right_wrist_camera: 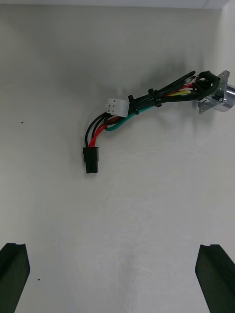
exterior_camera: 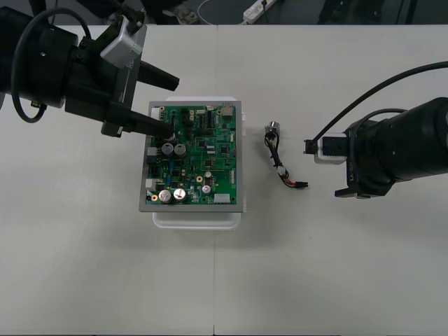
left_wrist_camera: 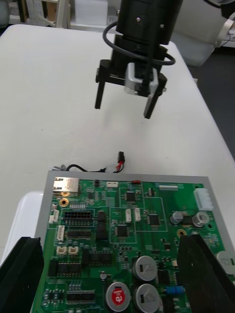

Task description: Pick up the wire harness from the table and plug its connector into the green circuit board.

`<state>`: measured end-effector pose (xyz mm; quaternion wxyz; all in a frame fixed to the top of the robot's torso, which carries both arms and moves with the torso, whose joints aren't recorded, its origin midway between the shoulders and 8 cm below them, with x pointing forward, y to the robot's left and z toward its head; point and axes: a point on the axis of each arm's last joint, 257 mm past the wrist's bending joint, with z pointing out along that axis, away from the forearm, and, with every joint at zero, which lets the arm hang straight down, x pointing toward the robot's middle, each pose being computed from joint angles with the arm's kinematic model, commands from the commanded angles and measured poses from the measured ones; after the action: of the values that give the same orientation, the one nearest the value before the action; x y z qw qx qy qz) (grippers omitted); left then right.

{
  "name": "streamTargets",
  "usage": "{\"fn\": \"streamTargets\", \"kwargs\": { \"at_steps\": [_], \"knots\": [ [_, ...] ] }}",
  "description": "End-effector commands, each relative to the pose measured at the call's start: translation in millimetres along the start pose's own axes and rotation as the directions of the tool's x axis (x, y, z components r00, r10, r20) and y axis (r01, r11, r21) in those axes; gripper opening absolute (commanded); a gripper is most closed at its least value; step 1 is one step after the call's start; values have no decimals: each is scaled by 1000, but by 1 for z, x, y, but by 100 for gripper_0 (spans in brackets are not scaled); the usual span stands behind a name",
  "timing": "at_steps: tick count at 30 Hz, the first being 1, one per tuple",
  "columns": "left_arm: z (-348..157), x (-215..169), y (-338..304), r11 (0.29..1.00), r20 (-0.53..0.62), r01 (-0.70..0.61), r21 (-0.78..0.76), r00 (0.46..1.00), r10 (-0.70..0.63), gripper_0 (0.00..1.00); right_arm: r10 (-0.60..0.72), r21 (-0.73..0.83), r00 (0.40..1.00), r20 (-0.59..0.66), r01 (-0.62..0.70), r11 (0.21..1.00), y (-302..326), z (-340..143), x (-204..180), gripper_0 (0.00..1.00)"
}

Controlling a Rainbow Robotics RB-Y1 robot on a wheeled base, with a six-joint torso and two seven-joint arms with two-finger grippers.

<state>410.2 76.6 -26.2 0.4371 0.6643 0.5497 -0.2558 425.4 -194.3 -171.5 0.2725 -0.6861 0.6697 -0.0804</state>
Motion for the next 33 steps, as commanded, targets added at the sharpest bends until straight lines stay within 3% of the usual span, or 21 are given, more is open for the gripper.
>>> {"fn": "streamTargets", "kwargs": {
  "at_steps": [1, 17, 33],
  "knots": [
    [-3, -30, 21, 996, 14, -21, -87, 1000, 23, 80, -18, 23, 1000, -9, 18, 1000, -3, 0, -18, 99],
    [13, -57, 23, 996, 75, -33, -85, 996, 39, 80, 24, 23, 1000, -15, -24, 999, 2, 23, -29, 99],
    [30, -54, 17, 997, 55, -50, -60, 997, 54, 80, 54, 10, 995, -85, -53, 999, 10, 48, -16, 99]
  ]
}}
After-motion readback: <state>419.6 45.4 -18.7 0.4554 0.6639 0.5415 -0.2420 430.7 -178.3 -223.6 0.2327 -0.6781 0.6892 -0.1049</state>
